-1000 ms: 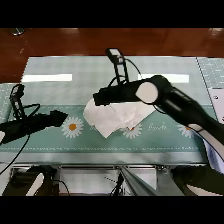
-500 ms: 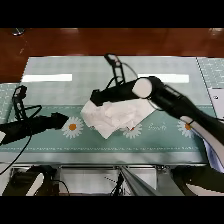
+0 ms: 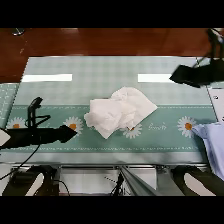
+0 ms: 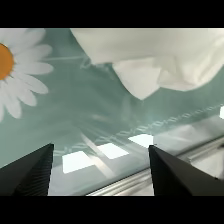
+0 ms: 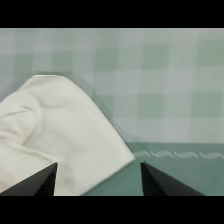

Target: Fold the shirts.

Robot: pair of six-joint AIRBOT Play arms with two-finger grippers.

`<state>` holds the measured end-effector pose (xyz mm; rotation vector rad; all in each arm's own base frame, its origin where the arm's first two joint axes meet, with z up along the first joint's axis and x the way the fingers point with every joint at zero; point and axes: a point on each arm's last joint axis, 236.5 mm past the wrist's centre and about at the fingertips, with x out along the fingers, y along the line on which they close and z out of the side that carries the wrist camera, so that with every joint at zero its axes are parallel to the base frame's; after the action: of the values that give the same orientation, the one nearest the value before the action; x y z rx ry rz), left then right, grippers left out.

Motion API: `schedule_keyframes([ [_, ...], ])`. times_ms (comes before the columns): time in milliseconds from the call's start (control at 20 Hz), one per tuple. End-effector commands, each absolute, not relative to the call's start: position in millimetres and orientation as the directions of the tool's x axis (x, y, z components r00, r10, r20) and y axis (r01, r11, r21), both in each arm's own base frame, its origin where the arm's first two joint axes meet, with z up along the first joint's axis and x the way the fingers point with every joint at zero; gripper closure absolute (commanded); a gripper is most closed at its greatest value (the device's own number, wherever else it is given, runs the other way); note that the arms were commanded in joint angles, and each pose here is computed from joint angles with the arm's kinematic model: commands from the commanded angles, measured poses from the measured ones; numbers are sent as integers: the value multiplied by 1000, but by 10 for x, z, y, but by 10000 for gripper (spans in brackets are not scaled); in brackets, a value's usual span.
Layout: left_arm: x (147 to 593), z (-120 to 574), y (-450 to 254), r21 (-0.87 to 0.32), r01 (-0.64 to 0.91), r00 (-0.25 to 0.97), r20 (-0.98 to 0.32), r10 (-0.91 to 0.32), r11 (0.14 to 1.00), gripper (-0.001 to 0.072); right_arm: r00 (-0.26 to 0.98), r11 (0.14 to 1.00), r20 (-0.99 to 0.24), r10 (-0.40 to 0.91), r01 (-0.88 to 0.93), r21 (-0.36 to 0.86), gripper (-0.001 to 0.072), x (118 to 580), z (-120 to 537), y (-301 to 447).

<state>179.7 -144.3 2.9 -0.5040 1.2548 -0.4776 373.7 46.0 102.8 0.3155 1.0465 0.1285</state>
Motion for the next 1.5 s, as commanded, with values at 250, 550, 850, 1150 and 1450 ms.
schedule_keyframes([
  [250, 1834, -617, -2132, -626, 100, 140, -761, -634, 773, 6, 363, 804, -810, 460, 216, 553, 104, 2692, -241, 737],
  [550, 2169, -727, -2421, -624, 98, 207, -750, -629, 776, 6, 289, 785, -816, 500, 245, 568, 105, 2419, -524, 851],
  [850, 2212, -322, -3046, -701, 295, 200, -619, -759, 649, 6, 306, 776, -808, 503, 251, 578, 105, 2461, -506, 858],
  [1150, 2545, -438, -3272, -674, 292, 225, -641, -734, 679, 228, 344, 764, -794, 501, 254, 593, 105, 2552, -472, 852],
  [1450, 2691, 123, -3243, -735, 384, 134, -554, -822, 558, 688, 410, 726, -774, 483, 308, 615, 105, 2866, -571, 777],
])
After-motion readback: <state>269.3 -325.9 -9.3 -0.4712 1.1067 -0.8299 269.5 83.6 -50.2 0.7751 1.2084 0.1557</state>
